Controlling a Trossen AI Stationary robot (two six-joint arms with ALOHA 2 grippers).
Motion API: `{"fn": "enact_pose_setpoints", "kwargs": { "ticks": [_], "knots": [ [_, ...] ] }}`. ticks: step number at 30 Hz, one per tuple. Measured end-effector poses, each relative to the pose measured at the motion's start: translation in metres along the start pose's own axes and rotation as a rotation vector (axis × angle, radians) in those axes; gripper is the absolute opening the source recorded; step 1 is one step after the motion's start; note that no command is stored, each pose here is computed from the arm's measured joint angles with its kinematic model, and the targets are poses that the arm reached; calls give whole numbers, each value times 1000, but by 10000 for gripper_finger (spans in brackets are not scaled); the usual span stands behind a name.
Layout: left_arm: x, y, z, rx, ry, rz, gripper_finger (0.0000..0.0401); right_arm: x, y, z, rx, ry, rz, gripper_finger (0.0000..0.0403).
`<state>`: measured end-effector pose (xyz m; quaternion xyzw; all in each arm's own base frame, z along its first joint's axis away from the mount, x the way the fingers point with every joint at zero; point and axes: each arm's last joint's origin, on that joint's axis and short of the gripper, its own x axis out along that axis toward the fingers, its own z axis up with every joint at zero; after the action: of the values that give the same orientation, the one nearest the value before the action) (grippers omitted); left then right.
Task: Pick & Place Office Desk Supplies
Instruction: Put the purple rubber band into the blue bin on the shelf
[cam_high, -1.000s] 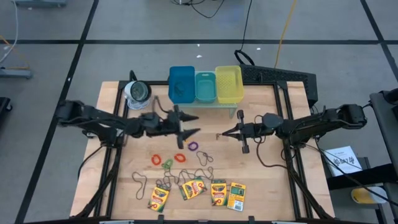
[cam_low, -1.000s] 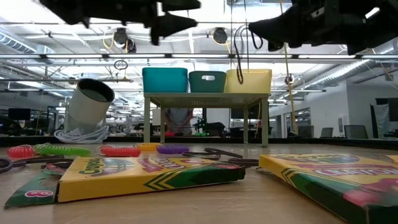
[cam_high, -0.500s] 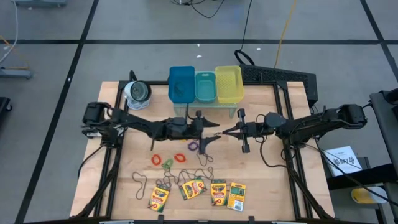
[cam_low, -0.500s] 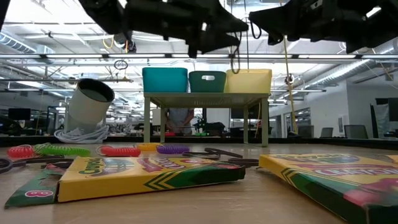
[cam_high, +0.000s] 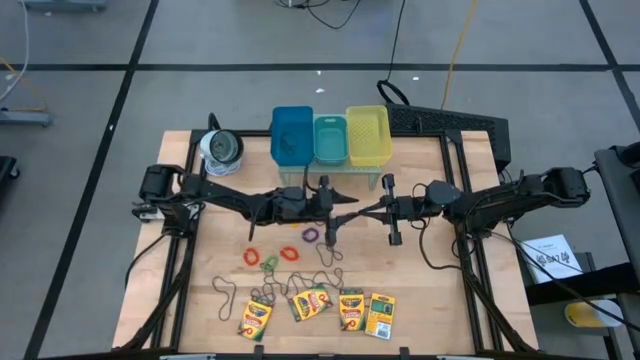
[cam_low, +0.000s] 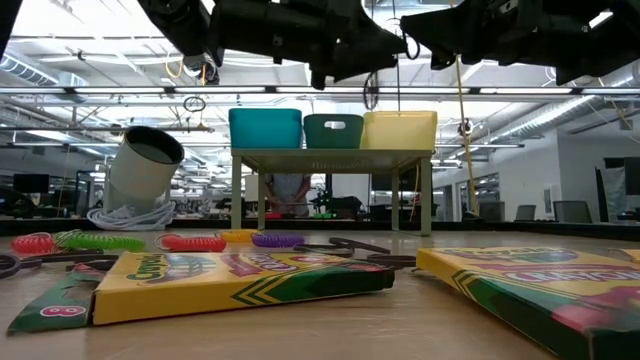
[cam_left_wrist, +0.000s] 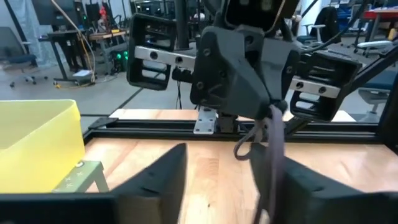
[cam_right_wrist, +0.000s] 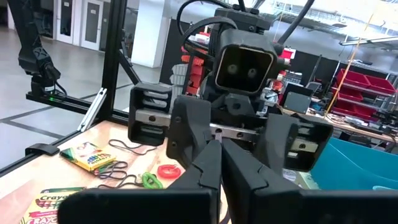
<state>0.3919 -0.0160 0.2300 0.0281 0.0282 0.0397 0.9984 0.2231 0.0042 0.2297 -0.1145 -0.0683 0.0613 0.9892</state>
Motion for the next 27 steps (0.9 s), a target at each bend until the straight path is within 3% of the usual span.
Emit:
{"fn": "enact_pose_setpoints", "kwargs": {
  "ticks": [9, 16, 22, 27],
  "knots": [
    [0, 2, 1, 6, 0, 4, 13, 0, 0, -1, 2, 15, 2, 0],
    [-3, 5, 8, 2, -23, 7, 13, 0, 0, -2, 38, 27, -1, 18],
    [-12, 10, 22, -11, -3, 15, 10, -6, -1, 4, 41, 30, -13, 102],
    [-27, 17, 39, -25, 22, 32, 4, -14, -3, 8, 58, 88, -105, 167]
  ]
}}
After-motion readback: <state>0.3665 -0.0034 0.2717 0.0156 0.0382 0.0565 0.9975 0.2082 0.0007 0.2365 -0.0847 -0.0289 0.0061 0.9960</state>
